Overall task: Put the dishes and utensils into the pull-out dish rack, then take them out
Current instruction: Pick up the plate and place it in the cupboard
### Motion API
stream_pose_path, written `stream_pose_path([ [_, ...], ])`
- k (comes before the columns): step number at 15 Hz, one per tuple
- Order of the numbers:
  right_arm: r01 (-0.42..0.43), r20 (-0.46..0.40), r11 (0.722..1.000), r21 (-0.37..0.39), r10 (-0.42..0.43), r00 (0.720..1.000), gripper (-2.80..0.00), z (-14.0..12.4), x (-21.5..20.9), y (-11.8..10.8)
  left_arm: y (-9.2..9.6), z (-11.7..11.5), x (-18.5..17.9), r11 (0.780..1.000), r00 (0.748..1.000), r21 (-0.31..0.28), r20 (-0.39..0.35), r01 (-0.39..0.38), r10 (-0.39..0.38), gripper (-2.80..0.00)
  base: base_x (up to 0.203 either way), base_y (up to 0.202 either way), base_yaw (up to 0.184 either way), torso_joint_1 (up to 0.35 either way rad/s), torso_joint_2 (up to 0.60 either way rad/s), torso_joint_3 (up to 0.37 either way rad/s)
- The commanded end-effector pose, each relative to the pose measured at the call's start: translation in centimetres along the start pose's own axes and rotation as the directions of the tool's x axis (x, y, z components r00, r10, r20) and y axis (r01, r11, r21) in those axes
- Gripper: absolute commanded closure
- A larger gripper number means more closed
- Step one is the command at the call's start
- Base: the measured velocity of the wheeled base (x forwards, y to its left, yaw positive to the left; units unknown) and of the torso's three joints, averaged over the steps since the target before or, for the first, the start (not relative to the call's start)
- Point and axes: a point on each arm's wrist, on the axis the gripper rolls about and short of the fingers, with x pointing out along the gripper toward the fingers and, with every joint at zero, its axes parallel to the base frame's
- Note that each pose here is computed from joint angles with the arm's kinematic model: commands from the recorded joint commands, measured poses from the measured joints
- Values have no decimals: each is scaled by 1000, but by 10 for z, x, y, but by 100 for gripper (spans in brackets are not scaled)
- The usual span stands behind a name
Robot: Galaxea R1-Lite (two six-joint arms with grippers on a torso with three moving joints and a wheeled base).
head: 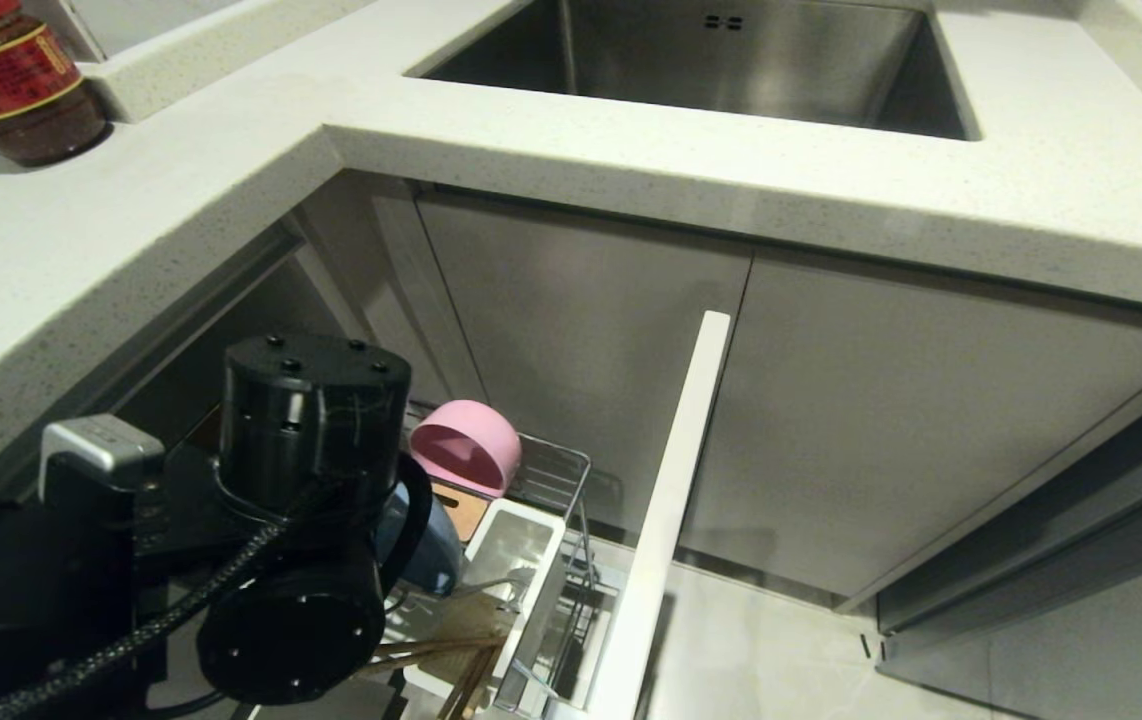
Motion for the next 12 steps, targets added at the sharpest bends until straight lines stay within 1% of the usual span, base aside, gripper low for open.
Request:
stream_pose_path([
  [1,0,-25,1000,0,0,1000,0,-7,1,0,12,-6,2,999,999,12,9,-31,31,0,0,0,0,0,0,0],
  [5,0,-25,1000,0,0,1000,0,-7,1,0,16,-7,4,999,999,24,19,-42,42,0,0,0,0,0,0,0],
  [7,0,-25,1000,0,0,1000,0,-7,1,0,18,-7,11,998,998,30,39,-58,57,0,0,0,0,0,0,0],
  [12,0,-25,1000,0,0,1000,0,-7,1,0,26,-15,22,994,995,67,55,-88,85,0,0,0,0,0,0,0],
])
